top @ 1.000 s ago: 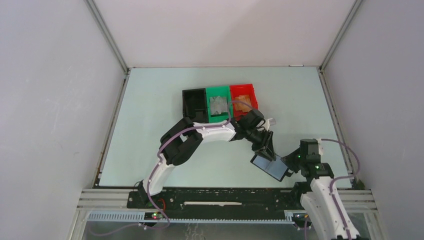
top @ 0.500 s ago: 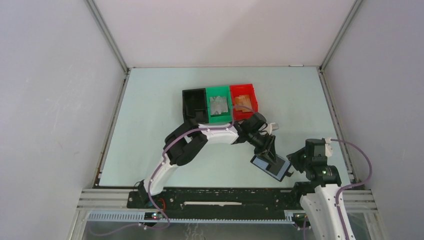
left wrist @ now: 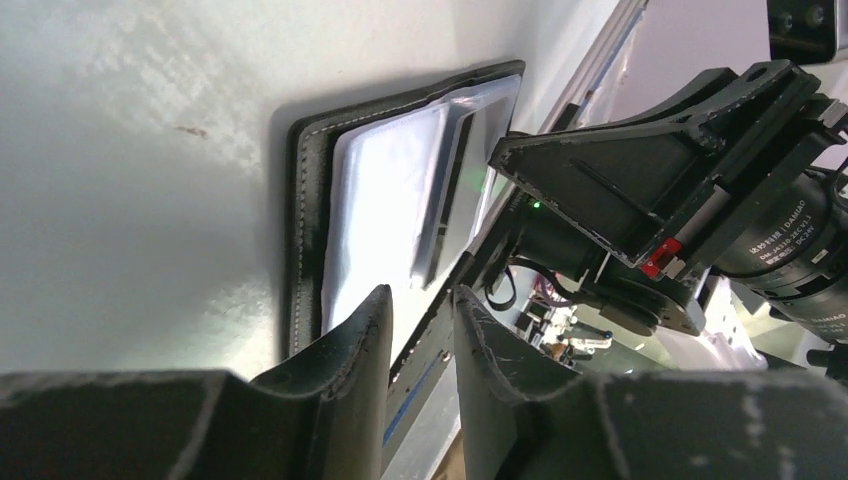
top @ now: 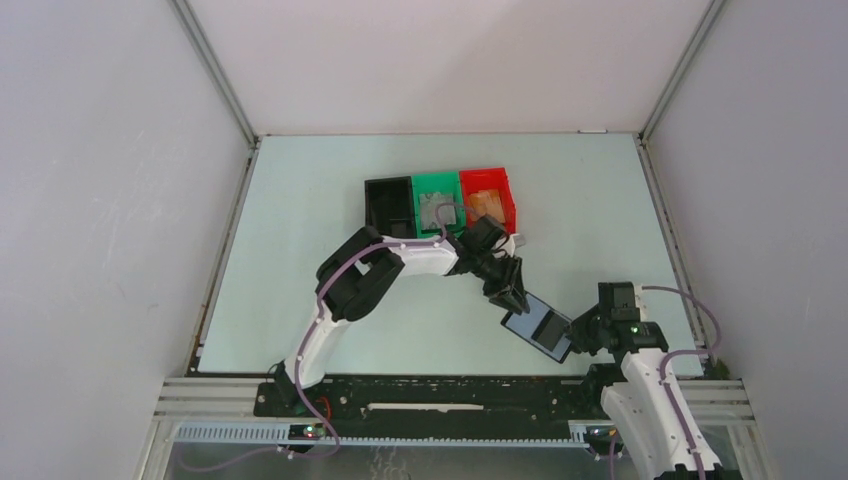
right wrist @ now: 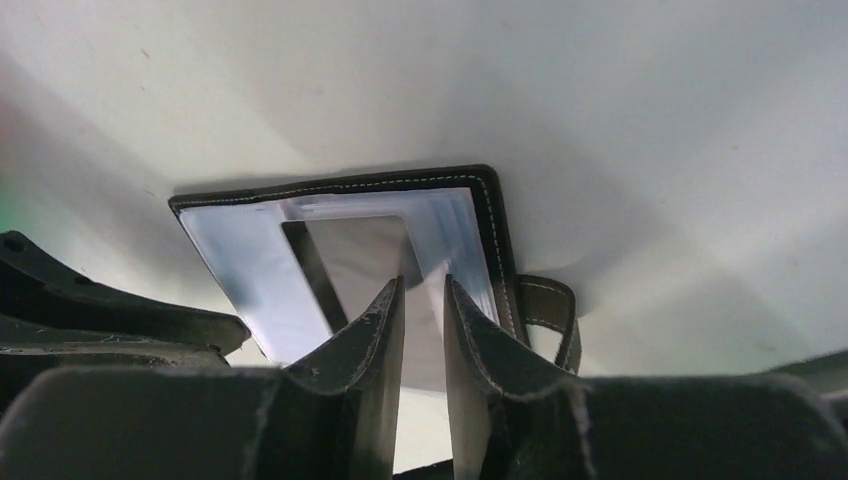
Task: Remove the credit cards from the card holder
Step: Remove the credit card from the card holder.
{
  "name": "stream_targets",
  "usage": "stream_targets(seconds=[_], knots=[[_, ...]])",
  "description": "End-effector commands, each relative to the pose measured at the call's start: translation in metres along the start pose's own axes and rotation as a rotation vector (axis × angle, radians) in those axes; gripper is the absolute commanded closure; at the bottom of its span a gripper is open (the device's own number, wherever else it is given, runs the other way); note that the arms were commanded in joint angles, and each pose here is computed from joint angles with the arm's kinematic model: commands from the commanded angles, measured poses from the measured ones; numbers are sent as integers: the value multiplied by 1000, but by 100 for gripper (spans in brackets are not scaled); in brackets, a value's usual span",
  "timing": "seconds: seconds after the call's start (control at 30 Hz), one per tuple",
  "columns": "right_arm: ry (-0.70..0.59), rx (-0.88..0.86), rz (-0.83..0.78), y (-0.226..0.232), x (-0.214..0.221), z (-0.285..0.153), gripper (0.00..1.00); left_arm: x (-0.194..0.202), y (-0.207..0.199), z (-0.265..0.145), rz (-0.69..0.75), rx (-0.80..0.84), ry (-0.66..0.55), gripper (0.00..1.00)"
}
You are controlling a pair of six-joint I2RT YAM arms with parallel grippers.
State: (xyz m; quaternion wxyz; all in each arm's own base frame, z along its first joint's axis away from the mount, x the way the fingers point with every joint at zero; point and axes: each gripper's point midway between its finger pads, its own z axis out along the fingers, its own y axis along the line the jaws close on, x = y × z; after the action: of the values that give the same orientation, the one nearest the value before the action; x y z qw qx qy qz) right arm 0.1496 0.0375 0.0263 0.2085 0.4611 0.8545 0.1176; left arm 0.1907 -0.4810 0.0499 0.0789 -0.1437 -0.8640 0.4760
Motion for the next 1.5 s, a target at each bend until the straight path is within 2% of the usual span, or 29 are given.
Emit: stream_targets(seconds=[0.0, 0.23, 0.67, 0.87, 1.13, 1.33, 1.47], knots=[[41, -117, -22, 22, 5, 10, 71, 3, -12, -14, 55, -2, -28, 66], [113, -142, -77, 27, 15, 28, 71, 6, -6, -17, 48, -11, -32, 66], [97, -155, -110, 26, 15, 25, 71, -2, -17, -13, 57, 33, -42, 68], [113, -162, -101, 24, 19, 28, 71, 3, -18, -1, 61, 35, 4, 69], [113, -171, -99, 27, 18, 25, 71, 9, -11, 17, 60, 13, 48, 70], [109, -172, -99, 27, 18, 24, 71, 7, 4, 16, 74, -70, 28, 68], [106, -170, -97, 26, 17, 24, 71, 7, 5, 18, 73, -67, 36, 69]])
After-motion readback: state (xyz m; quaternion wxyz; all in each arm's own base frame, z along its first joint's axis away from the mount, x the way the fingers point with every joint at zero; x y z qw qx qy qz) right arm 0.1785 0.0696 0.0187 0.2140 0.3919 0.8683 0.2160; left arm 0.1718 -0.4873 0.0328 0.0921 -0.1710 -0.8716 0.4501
